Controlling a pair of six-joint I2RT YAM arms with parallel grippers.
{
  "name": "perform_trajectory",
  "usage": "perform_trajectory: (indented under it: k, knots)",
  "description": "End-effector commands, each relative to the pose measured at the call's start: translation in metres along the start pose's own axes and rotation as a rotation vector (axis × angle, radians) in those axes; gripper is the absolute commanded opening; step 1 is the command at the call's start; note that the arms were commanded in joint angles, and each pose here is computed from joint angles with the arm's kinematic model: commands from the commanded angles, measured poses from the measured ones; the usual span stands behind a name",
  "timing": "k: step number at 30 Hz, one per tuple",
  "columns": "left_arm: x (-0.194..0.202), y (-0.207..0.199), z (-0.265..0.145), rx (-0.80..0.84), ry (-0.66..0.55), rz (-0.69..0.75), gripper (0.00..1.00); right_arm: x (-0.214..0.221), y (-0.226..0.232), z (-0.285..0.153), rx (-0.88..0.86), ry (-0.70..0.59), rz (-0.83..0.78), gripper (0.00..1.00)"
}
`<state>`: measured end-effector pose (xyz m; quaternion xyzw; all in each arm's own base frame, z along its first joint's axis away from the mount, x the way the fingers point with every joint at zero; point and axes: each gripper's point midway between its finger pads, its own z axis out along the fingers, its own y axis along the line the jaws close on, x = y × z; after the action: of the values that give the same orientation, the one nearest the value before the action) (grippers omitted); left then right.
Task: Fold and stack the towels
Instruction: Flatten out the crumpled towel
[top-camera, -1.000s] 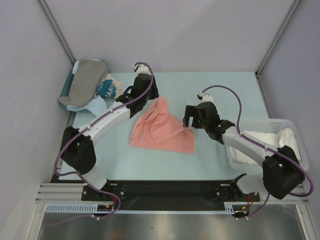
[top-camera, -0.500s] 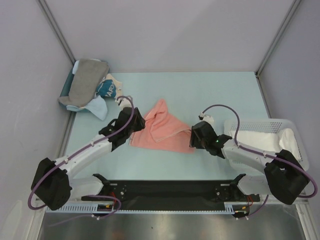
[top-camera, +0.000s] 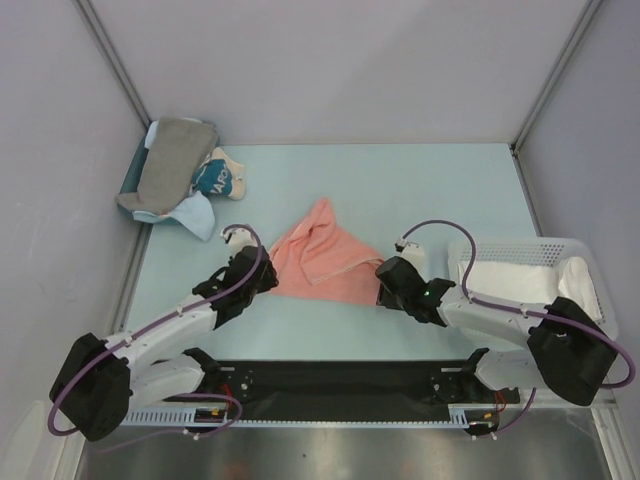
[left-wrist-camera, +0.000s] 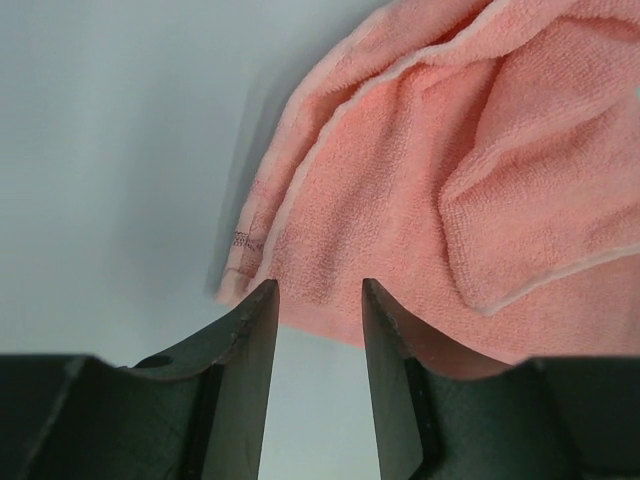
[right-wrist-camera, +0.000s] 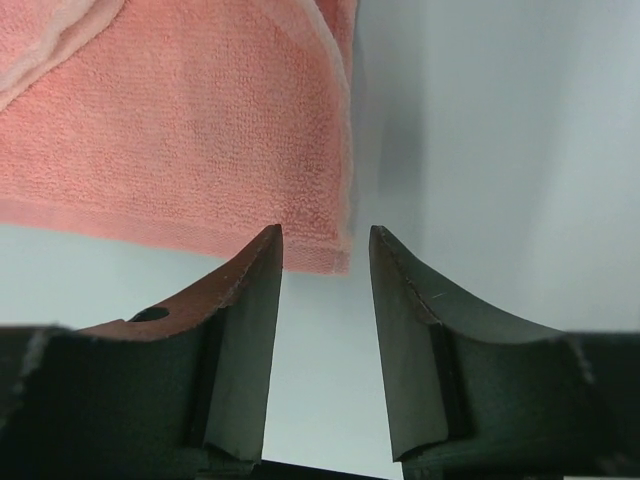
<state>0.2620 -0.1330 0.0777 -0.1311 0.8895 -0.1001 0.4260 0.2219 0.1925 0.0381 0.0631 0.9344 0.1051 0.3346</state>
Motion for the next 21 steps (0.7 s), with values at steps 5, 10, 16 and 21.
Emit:
perform_trajectory:
  k: [5,10,16,21]
  knots:
    - [0.003,0.002,0.013,0.001,-0.012,-0.001,0.45,0.004,0.004,0.009,0.019,-0.009,0.040,0.43]
    - [0.006,0.003,0.016,0.004,-0.005,0.012,0.46,0.006,0.003,0.008,0.025,-0.004,0.045,0.36]
    - [0.010,0.003,0.019,0.016,0.010,0.030,0.47,0.002,0.003,0.001,0.014,-0.016,0.047,0.26]
    - [0.013,0.006,0.020,0.007,0.022,0.045,0.47,-0.005,0.005,-0.007,0.013,-0.016,0.038,0.04]
